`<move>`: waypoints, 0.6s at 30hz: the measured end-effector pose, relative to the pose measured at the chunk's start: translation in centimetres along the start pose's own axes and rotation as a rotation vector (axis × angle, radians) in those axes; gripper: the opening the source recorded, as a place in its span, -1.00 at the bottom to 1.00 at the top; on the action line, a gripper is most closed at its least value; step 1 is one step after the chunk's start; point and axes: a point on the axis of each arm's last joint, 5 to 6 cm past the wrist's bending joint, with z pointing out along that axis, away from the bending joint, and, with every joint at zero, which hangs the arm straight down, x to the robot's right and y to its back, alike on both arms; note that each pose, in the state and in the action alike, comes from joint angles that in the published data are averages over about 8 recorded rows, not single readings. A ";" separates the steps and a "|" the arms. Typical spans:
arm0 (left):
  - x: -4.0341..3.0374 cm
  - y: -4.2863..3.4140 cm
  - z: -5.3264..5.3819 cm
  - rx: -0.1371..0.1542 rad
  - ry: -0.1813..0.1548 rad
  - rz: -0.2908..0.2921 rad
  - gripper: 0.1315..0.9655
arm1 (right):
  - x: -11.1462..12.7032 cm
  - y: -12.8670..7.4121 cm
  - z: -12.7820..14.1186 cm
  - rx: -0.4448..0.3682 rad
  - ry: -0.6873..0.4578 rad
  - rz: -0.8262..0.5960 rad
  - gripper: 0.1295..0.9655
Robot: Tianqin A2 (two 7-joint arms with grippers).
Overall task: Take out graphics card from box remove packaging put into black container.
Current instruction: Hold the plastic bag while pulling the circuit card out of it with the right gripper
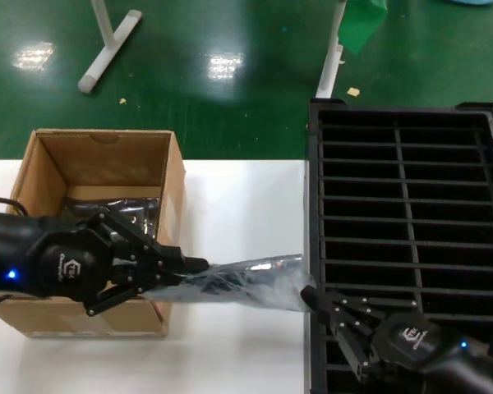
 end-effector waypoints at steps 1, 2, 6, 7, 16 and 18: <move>-0.01 0.04 0.1 0.003 -0.001 0.000 -0.97 | 0.0 0.1 0.0 -0.001 -0.001 0.003 -0.92; -0.02 0.08 0.3 0.006 -0.002 -0.001 -0.97 | 0.0 0.2 0.0 -0.003 -0.002 0.006 -0.93; -0.03 0.21 0.8 0.016 -0.002 0.001 -0.97 | -0.1 0.4 0.1 -0.005 -0.004 0.014 -0.96; -0.02 0.26 0.9 0.018 -0.002 0.003 -0.97 | -0.1 0.5 0.1 -0.006 -0.004 0.016 -0.96; 0.23 0.92 1.7 0.034 0.000 0.029 -0.97 | -0.4 0.5 0.2 -0.005 -0.008 0.043 -0.96; 0.39 1.06 1.9 0.040 0.000 0.035 -0.97 | -0.4 0.5 0.2 -0.005 -0.009 0.047 -0.96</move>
